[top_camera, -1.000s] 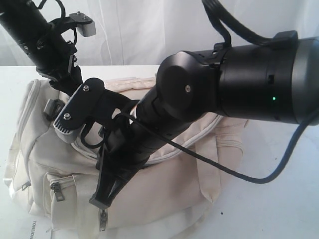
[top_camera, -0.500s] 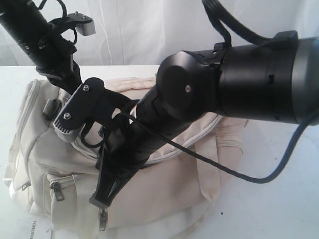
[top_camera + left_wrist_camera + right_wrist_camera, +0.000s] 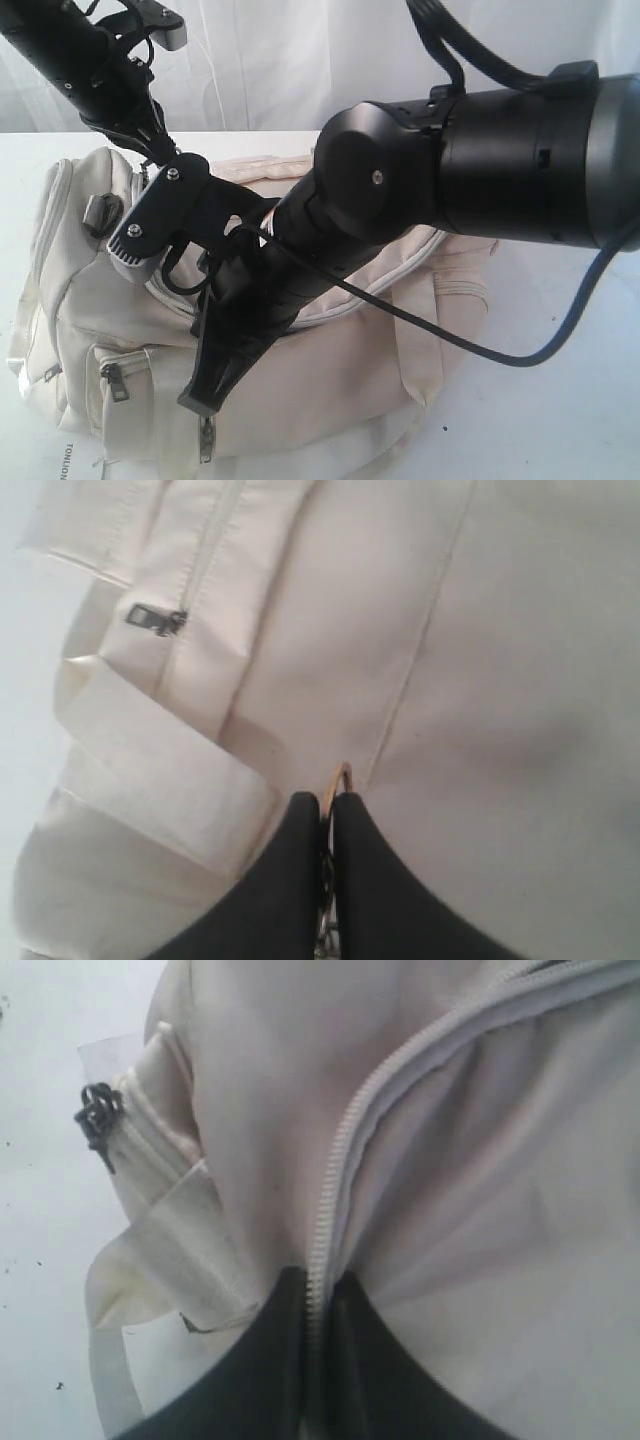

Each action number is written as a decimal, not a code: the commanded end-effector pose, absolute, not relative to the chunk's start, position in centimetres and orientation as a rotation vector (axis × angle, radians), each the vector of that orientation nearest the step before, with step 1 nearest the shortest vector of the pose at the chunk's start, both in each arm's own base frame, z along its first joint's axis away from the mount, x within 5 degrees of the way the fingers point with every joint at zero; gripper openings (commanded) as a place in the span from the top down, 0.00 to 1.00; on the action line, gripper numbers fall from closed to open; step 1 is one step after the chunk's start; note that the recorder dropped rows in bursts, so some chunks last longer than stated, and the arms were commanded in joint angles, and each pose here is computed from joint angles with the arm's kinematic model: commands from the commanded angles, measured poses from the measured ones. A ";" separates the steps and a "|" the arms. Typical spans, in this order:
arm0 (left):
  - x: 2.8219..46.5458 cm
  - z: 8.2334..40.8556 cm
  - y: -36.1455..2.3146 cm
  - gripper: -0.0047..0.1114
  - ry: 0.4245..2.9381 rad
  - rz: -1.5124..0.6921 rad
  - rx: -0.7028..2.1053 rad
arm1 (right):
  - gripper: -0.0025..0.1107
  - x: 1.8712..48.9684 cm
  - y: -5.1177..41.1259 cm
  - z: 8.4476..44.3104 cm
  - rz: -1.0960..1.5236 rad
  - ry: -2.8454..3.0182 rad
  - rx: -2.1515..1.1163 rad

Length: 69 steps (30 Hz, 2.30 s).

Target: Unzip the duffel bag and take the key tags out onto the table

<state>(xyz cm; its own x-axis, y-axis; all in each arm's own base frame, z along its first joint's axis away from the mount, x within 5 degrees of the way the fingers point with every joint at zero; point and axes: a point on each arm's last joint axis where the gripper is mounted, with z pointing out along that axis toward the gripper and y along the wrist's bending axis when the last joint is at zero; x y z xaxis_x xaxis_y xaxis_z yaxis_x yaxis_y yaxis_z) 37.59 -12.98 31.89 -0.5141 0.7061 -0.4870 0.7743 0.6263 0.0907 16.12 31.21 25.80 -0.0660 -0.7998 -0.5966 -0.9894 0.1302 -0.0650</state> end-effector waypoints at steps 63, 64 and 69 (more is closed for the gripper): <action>20.2 31.8 -17.8 0.48 1.735 -0.071 2.164 | 0.41 13.4 20.2 38.3 0.158 1.980 -1.421; 20.3 31.9 -17.8 0.48 1.726 -0.059 2.154 | 0.41 13.4 20.2 38.3 0.160 1.977 -1.420; 20.6 32.0 -18.0 0.48 1.706 -0.039 2.127 | 0.41 13.4 20.3 38.4 0.166 1.968 -1.415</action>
<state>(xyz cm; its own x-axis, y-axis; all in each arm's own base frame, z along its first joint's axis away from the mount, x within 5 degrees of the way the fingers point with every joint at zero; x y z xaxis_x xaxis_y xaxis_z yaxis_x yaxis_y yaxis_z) 20.84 -17.93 31.93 0.2452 0.9320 -0.2670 0.9423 -0.1644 0.2917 13.32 20.26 38.07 -0.1660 -0.7936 -0.5853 -0.8784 0.3887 -0.2780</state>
